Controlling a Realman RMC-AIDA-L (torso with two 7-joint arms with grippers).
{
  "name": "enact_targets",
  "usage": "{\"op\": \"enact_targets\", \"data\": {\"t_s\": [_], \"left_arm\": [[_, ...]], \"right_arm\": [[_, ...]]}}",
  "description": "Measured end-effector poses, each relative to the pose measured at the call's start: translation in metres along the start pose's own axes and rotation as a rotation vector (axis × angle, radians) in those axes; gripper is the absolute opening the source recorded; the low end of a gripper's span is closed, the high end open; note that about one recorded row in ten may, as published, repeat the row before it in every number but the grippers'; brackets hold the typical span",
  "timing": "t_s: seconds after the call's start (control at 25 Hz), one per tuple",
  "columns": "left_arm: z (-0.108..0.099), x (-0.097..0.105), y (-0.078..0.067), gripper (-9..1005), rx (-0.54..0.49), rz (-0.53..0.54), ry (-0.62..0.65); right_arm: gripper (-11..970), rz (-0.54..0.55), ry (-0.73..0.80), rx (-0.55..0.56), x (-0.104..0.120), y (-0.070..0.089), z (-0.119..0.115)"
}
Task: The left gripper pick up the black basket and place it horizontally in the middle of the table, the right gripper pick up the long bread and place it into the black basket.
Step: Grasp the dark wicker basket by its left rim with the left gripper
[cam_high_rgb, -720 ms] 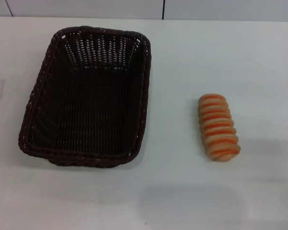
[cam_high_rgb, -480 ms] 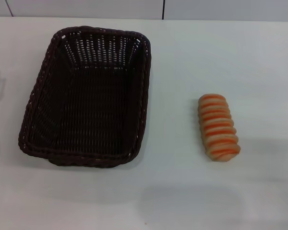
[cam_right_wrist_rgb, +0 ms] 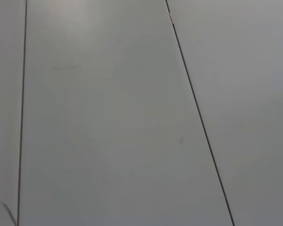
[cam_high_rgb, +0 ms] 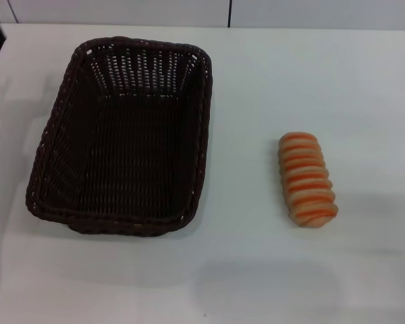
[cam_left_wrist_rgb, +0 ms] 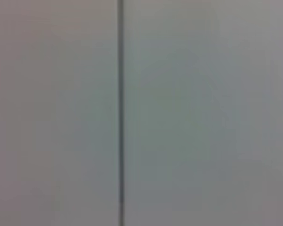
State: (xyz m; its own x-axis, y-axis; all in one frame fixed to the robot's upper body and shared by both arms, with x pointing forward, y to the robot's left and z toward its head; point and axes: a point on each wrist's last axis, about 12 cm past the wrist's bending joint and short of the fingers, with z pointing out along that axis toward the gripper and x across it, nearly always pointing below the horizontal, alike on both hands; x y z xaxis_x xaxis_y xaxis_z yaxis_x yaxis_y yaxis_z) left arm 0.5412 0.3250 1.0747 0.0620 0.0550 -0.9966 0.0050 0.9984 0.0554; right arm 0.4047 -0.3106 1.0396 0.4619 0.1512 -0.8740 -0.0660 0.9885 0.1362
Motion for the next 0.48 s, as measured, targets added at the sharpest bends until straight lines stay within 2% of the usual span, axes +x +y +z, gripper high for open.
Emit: {"op": "enact_targets", "data": {"t_s": [0.08,0.12,0.16,0.2,0.28,0.36,0.4,0.44,0.48], "left_arm": [[0.004,-0.005,-0.001,749,0.014,0.006,0.019],[0.008,-0.014,-0.003,747,0.026,0.009,0.036],[0.017,-0.036,-0.009,745,0.058,0.026,0.098],[0.020,-0.047,-0.014,743,0.075,0.034,0.153],[0.021,-0.061,-0.021,740,0.096,0.038,0.233],[0.021,-0.061,-0.021,736,0.096,0.038,0.233],[0.019,-0.076,-0.033,735,0.127,0.041,0.365],[0.019,-0.076,-0.033,733,0.127,0.041,0.365],[0.017,-0.082,-0.038,731,0.140,0.052,0.428]], "right_arm": [[790,0.000,0.002,0.001,0.000,0.000,0.000],[790,0.002,0.003,0.001,0.000,0.000,0.000],[789,0.005,0.003,0.002,0.000,0.000,0.000],[789,0.007,0.003,0.004,0.000,-0.001,0.000],[789,0.007,0.004,0.004,0.000,-0.001,-0.001],[789,0.006,0.005,0.006,0.000,-0.001,-0.001],[789,0.006,0.005,0.006,0.000,-0.001,-0.001],[789,0.005,0.005,0.006,0.000,-0.001,-0.001],[789,0.004,0.006,0.005,0.000,-0.001,0.000]]}}
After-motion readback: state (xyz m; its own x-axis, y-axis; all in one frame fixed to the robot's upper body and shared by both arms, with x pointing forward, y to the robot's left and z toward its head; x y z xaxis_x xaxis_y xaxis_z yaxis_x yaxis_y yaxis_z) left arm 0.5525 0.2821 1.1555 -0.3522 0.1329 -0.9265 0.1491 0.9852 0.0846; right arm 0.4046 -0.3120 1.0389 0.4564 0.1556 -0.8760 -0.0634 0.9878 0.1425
